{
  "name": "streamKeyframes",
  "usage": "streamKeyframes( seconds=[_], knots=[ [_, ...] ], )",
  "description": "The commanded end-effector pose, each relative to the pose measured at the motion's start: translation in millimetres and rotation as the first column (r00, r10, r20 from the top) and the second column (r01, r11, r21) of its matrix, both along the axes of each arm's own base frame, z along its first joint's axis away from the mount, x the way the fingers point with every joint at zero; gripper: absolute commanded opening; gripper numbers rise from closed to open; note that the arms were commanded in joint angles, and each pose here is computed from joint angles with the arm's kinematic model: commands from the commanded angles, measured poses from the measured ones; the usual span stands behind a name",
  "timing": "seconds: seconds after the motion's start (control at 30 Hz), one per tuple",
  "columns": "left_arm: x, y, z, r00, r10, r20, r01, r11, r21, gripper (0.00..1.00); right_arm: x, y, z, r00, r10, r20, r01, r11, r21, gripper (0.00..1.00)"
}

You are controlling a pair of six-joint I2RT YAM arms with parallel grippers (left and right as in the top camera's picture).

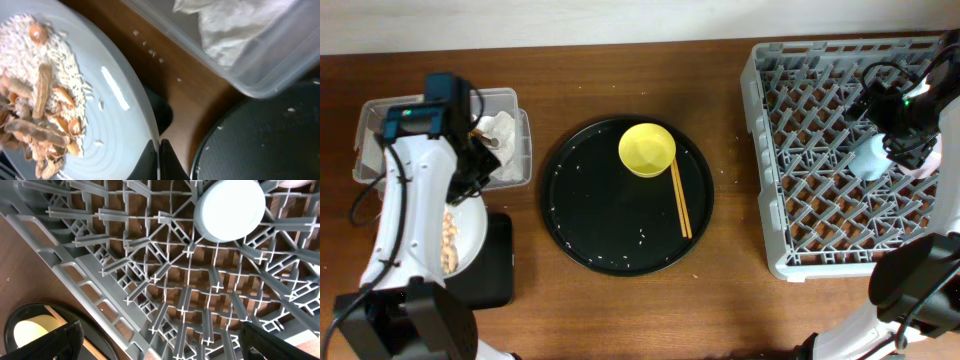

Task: Sort waste into correct bins and load items into the dishwasher rack
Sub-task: 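Lift the plate left and tip its scraps onto the small black tray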

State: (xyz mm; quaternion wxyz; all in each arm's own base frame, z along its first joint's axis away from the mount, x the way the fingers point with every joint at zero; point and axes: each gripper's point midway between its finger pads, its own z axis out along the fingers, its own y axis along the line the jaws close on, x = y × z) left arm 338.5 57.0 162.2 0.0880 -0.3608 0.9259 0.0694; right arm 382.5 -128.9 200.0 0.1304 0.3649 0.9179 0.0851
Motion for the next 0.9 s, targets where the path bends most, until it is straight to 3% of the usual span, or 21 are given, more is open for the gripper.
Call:
streamKeyframes(
  seconds=[0.0,0.1,0.37,0.53,0.67,0.87],
  knots=[
    [-8,5,-23,0.997,0.077,-0.002,-0.077,0.987,-0.138,0.01,1,-1,8,1.000,0.005,0.021,-0.004,1.000,-0.013,0.98],
    [-9,19,-28,0.993,0.120,0.013,-0.117,0.979,-0.165,0.01,1,-1,8,1.000,0.005,0.021,-0.004,1.000,-0.013,0.98],
    [-7,3,15,0.980,0.041,0.194,0.031,0.933,-0.357,0.01,1,-1,8,1.000,0.005,0.021,-0.004,1.000,-0.013,0.98],
    [-7,12,35,0.943,0.030,0.330,0.153,0.845,-0.512,0.01,1,-1,8,1.000,0.005,0.021,-0.004,1.000,-0.013,0.98],
    [-18,25,39,0.939,0.076,0.335,0.133,0.818,-0.559,0.01,1,-1,8,1.000,0.005,0.021,-0.004,1.000,-0.013,0.98],
    [-19,28,63,0.881,0.122,0.458,0.238,0.722,-0.650,0.01,1,-1,8,1.000,0.005,0.021,-0.004,1.000,-0.013,0.98]
  ],
)
